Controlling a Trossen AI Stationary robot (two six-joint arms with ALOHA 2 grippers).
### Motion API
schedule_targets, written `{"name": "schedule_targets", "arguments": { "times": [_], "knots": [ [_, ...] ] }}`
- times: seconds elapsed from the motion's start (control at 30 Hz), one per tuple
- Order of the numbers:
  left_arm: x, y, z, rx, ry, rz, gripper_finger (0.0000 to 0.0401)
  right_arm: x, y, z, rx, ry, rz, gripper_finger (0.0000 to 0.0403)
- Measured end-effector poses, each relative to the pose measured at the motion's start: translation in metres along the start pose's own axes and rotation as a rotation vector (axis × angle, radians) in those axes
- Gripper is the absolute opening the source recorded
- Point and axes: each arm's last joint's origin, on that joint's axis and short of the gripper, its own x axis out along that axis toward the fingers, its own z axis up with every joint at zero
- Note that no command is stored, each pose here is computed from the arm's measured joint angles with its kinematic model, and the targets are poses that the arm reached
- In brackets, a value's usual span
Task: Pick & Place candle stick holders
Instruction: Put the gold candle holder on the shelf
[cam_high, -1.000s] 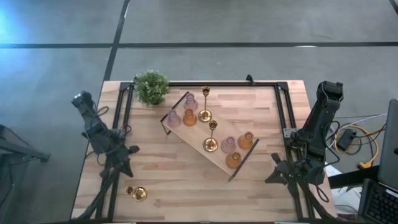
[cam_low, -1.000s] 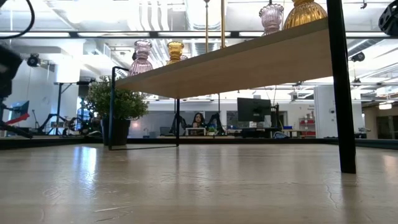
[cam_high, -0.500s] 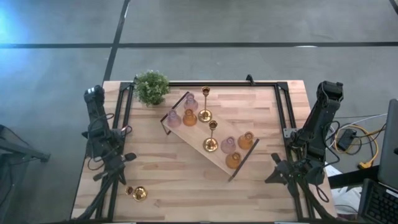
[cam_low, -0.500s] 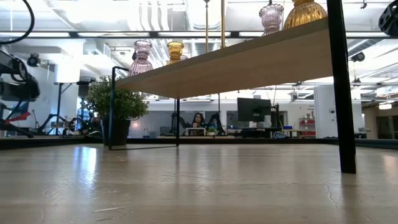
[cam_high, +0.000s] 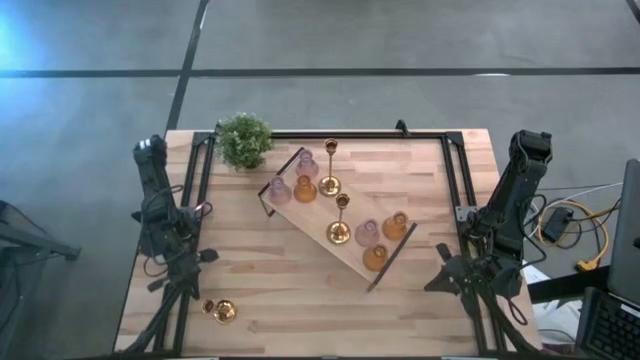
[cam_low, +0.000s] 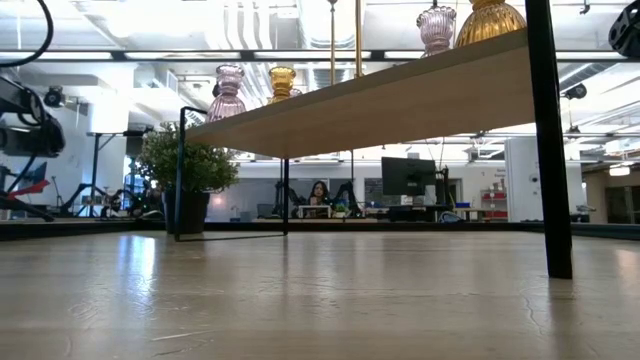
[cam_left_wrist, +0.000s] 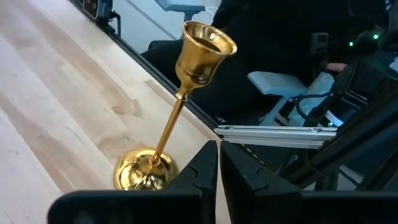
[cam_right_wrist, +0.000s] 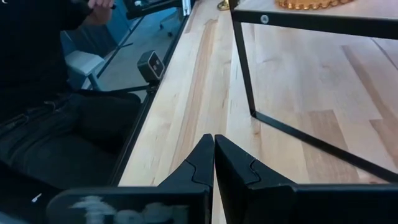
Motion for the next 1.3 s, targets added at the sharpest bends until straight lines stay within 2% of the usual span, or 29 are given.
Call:
{"name": "schedule_targets", "arguments": {
  "times": [0.2, 0.43, 0.63, 0.8, 1.03, 1.3],
  "knots": [
    [0.005, 0.001, -0.001, 0.047, 0.011, 0.048, 0.0037, 0.000, 0.000, 0.001, -0.002, -0.019, -0.015, 0.0009],
    [0.010, 0.005, -0.004, 0.018, 0.017, 0.156, 0.0102, 0.000, 0.000, 0.001, 0.001, -0.019, -0.015, 0.0009],
    [0.014, 0.002, 0.000, 0.004, -0.022, 0.139, 0.0139, 0.000, 0.000, 0.001, 0.000, -0.019, -0.015, 0.0009],
    [0.018, 0.000, 0.003, 0.026, -0.040, 0.129, 0.0142, 0.000, 0.000, 0.001, -0.003, -0.019, -0.015, 0.0009],
    [0.025, 0.003, 0.000, 0.030, 0.015, 0.166, 0.0142, 0.000, 0.000, 0.001, -0.003, -0.019, -0.015, 0.0008],
    [0.031, 0.000, 0.004, 0.057, 0.005, 0.142, 0.0142, 0.000, 0.000, 0.001, 0.002, -0.019, -0.014, 0.0008]
  ]
}}
